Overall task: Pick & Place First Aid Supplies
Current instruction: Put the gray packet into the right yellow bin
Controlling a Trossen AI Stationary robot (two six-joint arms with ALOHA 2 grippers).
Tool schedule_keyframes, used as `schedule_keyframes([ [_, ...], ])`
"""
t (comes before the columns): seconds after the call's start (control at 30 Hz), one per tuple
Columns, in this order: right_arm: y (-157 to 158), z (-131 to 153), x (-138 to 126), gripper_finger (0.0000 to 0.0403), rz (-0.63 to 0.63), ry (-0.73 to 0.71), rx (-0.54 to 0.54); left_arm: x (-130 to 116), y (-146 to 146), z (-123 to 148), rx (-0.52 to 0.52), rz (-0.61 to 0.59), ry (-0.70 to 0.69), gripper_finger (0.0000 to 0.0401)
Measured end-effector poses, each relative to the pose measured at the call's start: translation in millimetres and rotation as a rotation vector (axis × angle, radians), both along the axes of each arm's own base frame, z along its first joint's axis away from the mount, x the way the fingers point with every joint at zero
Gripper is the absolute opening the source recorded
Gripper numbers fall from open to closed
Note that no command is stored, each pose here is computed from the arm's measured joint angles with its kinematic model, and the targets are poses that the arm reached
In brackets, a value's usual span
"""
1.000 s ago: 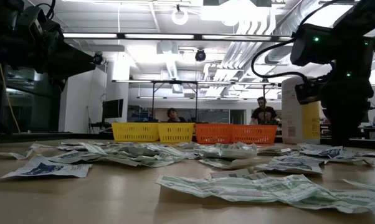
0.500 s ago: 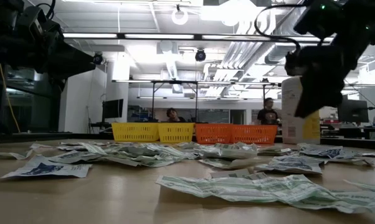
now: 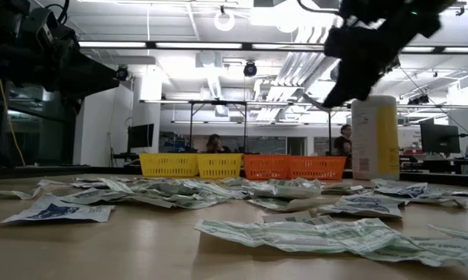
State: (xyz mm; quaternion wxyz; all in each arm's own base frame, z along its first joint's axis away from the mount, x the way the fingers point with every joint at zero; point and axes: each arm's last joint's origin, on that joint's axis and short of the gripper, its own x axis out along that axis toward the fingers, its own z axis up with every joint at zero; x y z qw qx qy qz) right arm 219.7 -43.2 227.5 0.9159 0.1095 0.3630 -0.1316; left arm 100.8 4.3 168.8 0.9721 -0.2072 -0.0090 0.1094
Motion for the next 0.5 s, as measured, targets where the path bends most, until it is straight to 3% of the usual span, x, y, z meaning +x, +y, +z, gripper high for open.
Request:
schedule_keyframes([
  [0.23,-41,16,41,0.0,0.068,0.067,-0.1,0,0,0,0.0,0.0,0.0,0.0101],
  [0.5,-108,18,99,0.0,-0.047,0.068,-0.041,0,0,0,0.0,-0.001,0.001,0.0101],
])
